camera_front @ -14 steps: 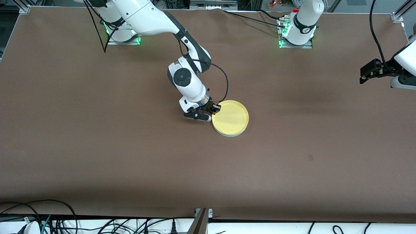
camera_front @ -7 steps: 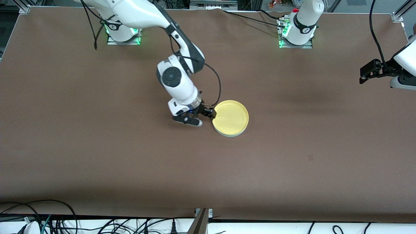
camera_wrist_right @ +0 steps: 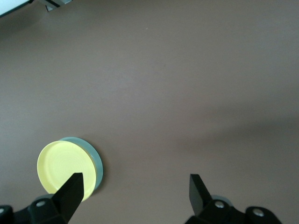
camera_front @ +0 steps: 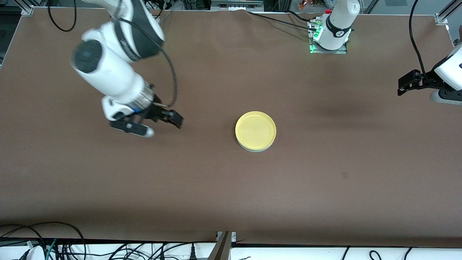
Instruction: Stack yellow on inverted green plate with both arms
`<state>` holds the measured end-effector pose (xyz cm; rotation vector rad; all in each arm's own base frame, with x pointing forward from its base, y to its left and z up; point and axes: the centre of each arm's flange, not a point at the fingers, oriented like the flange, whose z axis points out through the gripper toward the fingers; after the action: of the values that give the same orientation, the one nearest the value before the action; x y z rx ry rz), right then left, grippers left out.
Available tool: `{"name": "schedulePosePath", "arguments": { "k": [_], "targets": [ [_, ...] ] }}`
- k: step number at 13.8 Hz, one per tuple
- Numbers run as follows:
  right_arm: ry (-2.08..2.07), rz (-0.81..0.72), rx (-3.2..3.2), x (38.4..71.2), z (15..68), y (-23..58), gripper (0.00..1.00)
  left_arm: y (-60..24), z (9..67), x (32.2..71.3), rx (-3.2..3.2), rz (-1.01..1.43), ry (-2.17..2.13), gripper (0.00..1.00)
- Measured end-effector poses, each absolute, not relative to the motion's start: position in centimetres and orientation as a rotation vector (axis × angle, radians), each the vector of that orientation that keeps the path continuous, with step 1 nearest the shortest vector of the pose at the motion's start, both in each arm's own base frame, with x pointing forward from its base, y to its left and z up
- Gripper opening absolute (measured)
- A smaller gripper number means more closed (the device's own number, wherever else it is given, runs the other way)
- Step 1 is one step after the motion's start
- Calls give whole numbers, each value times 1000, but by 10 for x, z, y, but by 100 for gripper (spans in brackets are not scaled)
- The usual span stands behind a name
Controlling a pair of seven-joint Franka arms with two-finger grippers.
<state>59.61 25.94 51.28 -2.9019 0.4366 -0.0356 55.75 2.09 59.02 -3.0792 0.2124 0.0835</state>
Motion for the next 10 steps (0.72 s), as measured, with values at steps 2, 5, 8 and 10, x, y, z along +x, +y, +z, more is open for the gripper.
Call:
{"name": "schedulePosePath", "arguments": {
  "k": [2, 5, 8, 10],
  "targets": [
    [384, 1, -2899, 584, 554, 216, 100, 24, 589, 557, -3080, 87, 205, 100],
    [317, 54, -2909, 574, 581, 148, 100, 28, 583, 556, -3082, 125, 194, 100],
    [197, 46, -2981, 573, 586, 105, 100, 29, 576, 556, -3083, 160, 190, 100],
    [147, 39, -2999, 571, 590, 91, 100, 16, 574, 558, -3080, 167, 226, 100]
  ]
}}
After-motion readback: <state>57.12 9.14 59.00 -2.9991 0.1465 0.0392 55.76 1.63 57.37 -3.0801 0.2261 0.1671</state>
